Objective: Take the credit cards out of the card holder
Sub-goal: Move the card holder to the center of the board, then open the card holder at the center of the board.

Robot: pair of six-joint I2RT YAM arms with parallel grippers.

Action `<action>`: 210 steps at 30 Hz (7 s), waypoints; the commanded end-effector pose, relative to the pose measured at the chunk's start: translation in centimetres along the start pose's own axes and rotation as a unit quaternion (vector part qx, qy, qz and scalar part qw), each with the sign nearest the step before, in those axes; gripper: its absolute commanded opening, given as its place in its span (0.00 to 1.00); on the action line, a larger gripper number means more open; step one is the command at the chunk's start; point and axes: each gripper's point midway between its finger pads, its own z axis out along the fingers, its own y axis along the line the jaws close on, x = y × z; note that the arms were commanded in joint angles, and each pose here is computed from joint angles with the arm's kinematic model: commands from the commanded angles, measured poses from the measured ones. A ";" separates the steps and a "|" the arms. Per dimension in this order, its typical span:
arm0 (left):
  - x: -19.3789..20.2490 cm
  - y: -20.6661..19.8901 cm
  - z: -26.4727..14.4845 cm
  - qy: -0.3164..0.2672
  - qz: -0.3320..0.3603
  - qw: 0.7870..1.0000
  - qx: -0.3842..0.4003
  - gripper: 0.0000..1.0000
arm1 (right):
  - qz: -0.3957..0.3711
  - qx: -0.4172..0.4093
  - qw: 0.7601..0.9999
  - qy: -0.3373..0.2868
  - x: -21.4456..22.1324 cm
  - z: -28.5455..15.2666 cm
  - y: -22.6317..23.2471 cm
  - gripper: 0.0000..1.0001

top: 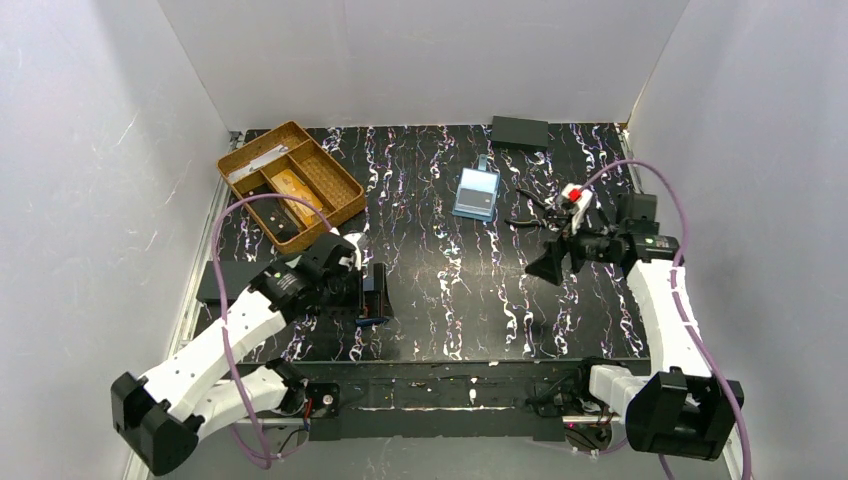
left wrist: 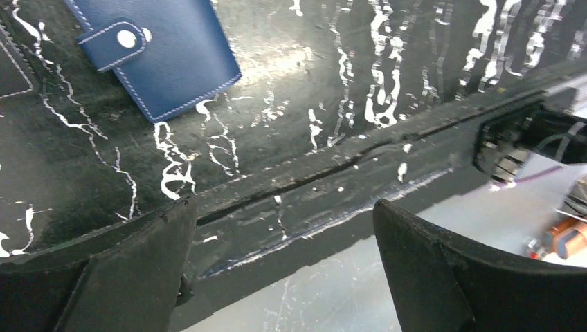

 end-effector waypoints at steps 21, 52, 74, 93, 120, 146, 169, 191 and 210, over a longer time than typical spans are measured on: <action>-1.5 5.5 5.3 -0.058 -0.039 0.988 -0.137 0.87 | -0.021 -0.049 0.999 0.013 5.3 3.5 -0.1 0.98; -6.2 8.0 8.8 0.032 -0.052 0.991 -0.123 0.64 | -0.024 -0.047 0.998 0.019 5.6 3.5 -0.2 0.98; -4.7 6.2 11.7 0.066 -0.085 0.994 -0.031 0.07 | -0.024 -0.058 0.998 0.022 5.7 3.5 0.1 0.98; -5.8 -3.9 16.6 0.022 -0.185 0.979 0.082 0.00 | -0.014 -0.072 0.997 0.029 6.0 3.6 0.4 0.98; -6.7 -5.7 12.3 -0.055 -0.050 0.997 0.003 0.66 | -0.015 -0.069 0.997 0.035 6.2 3.6 0.2 0.98; -6.2 -9.4 15.6 -0.002 0.048 0.974 -0.221 0.96 | -0.016 -0.062 0.997 0.040 6.3 3.5 -0.1 0.98; -5.2 -7.3 17.0 0.010 0.059 0.960 -0.272 0.53 | -0.017 -0.060 0.997 0.041 6.4 3.5 -0.1 0.98; -4.3 -5.4 17.2 0.031 -0.016 0.985 -0.170 0.10 | -0.018 -0.061 0.997 0.041 6.4 3.5 0.0 0.98; -12.1 -9.3 8.2 -0.116 -0.020 0.992 0.036 0.00 | -0.022 -0.077 0.996 0.041 6.2 3.6 0.6 0.98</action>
